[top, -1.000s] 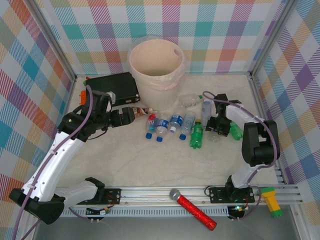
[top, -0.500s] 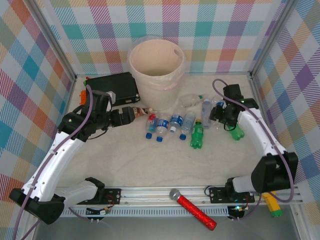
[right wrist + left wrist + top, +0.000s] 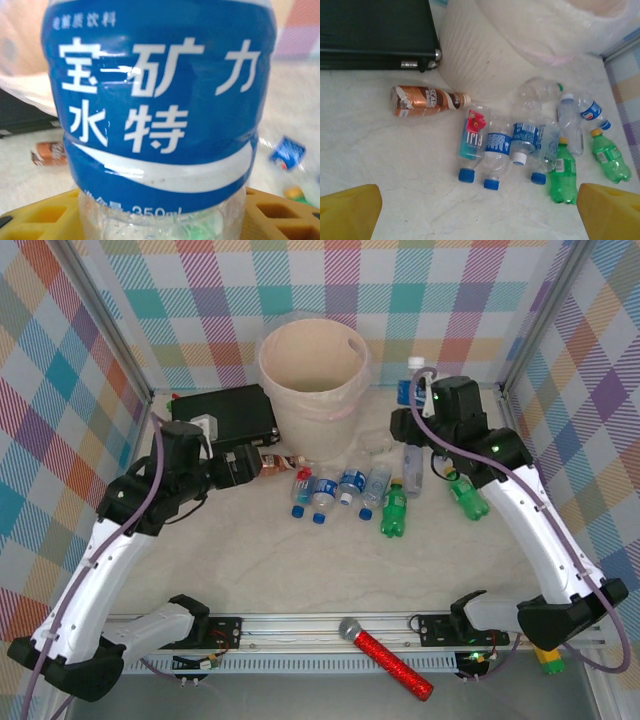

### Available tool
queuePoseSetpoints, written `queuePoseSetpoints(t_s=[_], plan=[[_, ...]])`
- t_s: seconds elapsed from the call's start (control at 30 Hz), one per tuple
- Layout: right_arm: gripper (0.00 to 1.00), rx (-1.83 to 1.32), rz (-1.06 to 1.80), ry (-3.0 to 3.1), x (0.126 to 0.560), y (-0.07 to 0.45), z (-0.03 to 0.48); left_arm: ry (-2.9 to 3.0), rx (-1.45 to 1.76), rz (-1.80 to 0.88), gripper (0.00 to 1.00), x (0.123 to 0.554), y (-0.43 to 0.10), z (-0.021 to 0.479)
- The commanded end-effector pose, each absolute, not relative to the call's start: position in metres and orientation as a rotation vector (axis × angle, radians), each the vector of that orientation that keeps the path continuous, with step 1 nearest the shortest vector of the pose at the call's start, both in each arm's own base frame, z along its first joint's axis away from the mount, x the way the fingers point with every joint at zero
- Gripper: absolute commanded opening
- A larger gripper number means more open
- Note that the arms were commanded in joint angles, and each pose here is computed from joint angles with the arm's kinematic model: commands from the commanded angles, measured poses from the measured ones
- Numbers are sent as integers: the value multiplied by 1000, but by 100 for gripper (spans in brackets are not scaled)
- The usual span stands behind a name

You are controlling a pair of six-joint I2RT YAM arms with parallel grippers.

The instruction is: Put the plastic bottles in the bin

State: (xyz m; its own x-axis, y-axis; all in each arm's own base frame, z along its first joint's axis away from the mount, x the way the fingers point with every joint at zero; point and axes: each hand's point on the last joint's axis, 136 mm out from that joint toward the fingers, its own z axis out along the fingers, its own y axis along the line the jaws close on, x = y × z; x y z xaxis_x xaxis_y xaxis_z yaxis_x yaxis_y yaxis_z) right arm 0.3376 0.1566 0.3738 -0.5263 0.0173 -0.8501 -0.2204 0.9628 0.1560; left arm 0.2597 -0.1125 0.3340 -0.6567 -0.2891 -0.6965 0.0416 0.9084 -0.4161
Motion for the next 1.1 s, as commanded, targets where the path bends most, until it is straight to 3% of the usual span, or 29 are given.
queuePoseSetpoints(t_s=[0.0,0.53,1.07], plan=[[60,-230,261,1919,356,179,418,2103,-211,-535,100,254,-102,368],[59,-328,352,1708,430,271,468,1965,-216,-562,100,210,-77,406],[59,-325,309,1686,524,331,436,1965,-229,-545,99,188,-63,411]])
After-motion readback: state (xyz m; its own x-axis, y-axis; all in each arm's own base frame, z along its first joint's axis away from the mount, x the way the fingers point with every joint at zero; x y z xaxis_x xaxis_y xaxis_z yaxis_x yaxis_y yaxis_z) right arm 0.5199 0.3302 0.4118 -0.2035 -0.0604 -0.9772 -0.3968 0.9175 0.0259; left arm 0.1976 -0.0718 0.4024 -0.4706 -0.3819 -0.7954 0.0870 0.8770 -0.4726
